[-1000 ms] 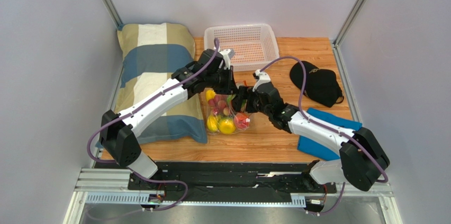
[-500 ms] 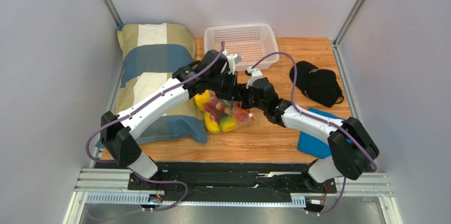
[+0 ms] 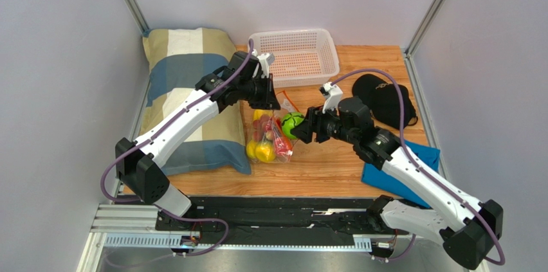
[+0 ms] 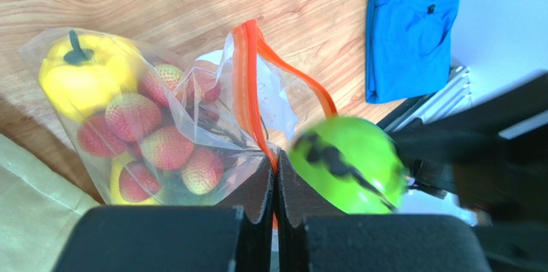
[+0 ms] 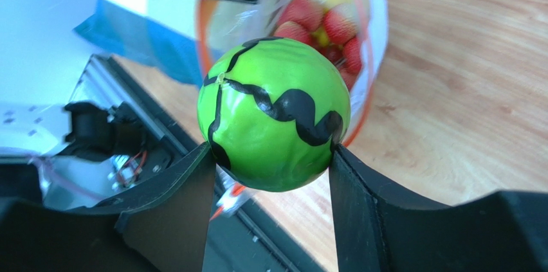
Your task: Open the zip-top bag and remove the fake food
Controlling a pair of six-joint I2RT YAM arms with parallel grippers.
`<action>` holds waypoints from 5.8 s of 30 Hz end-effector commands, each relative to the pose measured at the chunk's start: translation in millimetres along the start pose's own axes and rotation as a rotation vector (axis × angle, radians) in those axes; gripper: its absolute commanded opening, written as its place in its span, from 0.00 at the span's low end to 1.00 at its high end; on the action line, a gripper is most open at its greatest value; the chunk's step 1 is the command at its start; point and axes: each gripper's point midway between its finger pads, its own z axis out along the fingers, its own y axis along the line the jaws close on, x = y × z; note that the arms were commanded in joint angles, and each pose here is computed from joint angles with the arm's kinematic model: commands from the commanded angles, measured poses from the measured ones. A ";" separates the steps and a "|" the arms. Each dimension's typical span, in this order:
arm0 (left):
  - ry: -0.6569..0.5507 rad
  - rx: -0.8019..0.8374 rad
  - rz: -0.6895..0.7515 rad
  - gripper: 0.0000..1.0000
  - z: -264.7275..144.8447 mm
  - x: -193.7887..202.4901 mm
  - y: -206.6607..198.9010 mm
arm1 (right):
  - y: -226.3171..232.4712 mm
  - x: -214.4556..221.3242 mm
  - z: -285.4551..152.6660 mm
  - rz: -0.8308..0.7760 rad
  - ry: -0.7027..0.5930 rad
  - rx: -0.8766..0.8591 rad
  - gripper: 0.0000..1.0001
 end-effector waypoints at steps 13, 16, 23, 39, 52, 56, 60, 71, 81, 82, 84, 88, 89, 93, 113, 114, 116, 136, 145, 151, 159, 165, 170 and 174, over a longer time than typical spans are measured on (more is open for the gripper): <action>0.039 0.043 0.106 0.00 1.1 18.5 3.6 | -101.4 -206.5 65.0 -0.047 -0.259 0.465 0.00; 0.042 0.064 0.116 0.00 3.9 17.9 0.9 | -141.0 -219.2 87.7 -0.034 -0.253 0.529 0.00; 0.002 0.168 0.112 0.00 2.6 4.1 -22.1 | -228.3 -186.5 148.5 -0.049 -0.094 0.655 0.06; -0.005 0.165 0.065 0.00 3.9 -4.5 -26.5 | -171.2 -145.5 96.2 0.075 0.157 0.582 0.82; 0.003 0.181 0.070 0.00 -4.0 3.1 -28.7 | 23.5 -20.7 17.6 0.032 0.291 -0.056 0.39; -0.004 0.183 0.068 0.00 -10.1 3.6 -30.0 | 23.7 0.1 35.2 0.068 0.321 -0.090 0.36; -0.003 0.185 0.073 0.00 -12.2 3.5 -30.9 | 10.4 19.5 45.7 0.049 0.363 -0.066 0.39; 0.018 0.185 0.084 0.00 -9.9 7.7 -28.9 | 16.4 37.2 21.1 0.056 0.382 -0.110 0.62; 0.029 0.190 0.085 0.00 -12.4 11.1 -29.4 | 1.0 8.2 22.0 0.090 0.307 -0.113 0.59; 0.029 0.193 0.086 0.00 -13.4 11.0 -30.3 | 0.3 11.5 25.7 0.083 0.317 -0.115 0.55; 0.029 0.198 0.085 0.00 -13.8 10.4 -32.1 | -8.3 18.4 37.5 0.076 0.346 -0.097 0.39; 0.029 0.204 0.082 0.00 -13.4 8.2 -33.7 | 1.4 25.3 45.3 0.044 0.374 -0.134 0.38; 0.029 0.205 0.084 0.00 -13.3 7.9 -34.6 | 2.7 29.9 45.5 0.041 0.388 -0.143 0.40; 0.024 0.206 0.086 0.00 -13.5 5.3 -35.8 | 0.3 50.6 44.4 0.045 0.427 -0.151 0.52; 0.056 0.210 0.045 0.00 5.5 13.2 -40.9 | -5.5 100.4 85.8 0.133 0.384 -0.188 0.52; 0.052 0.195 0.041 0.00 5.1 14.3 -37.8 | -4.7 96.2 84.5 0.129 0.370 -0.187 0.45; 0.051 0.183 0.039 0.00 4.3 15.9 -35.7 | -2.8 86.4 75.7 0.123 0.347 -0.171 0.28; 0.024 0.015 -0.014 0.00 7.4 23.0 6.8 | -2.3 -72.2 -14.8 0.114 -0.120 0.051 0.08; 0.044 0.069 0.024 0.00 10.5 26.7 0.6 | -142.1 -171.4 75.3 0.106 -0.212 0.451 0.08; 0.034 0.102 0.059 0.00 9.2 15.5 -10.0 | -218.4 -185.9 132.9 0.072 -0.143 0.571 0.14; 0.045 0.133 0.050 0.00 12.7 14.7 -15.1 | -250.3 -180.7 155.7 0.020 -0.023 0.647 0.74; 0.044 0.129 0.059 0.00 13.8 11.8 -15.9 | -210.4 -155.1 101.7 0.089 0.120 0.623 0.81; 0.023 0.134 0.057 0.00 12.8 2.2 -20.3 | -125.5 -76.3 35.1 0.093 0.176 0.430 0.60; 0.027 0.148 0.031 0.00 13.8 2.7 -23.9 | -58.5 -47.3 18.0 0.120 0.130 0.205 0.47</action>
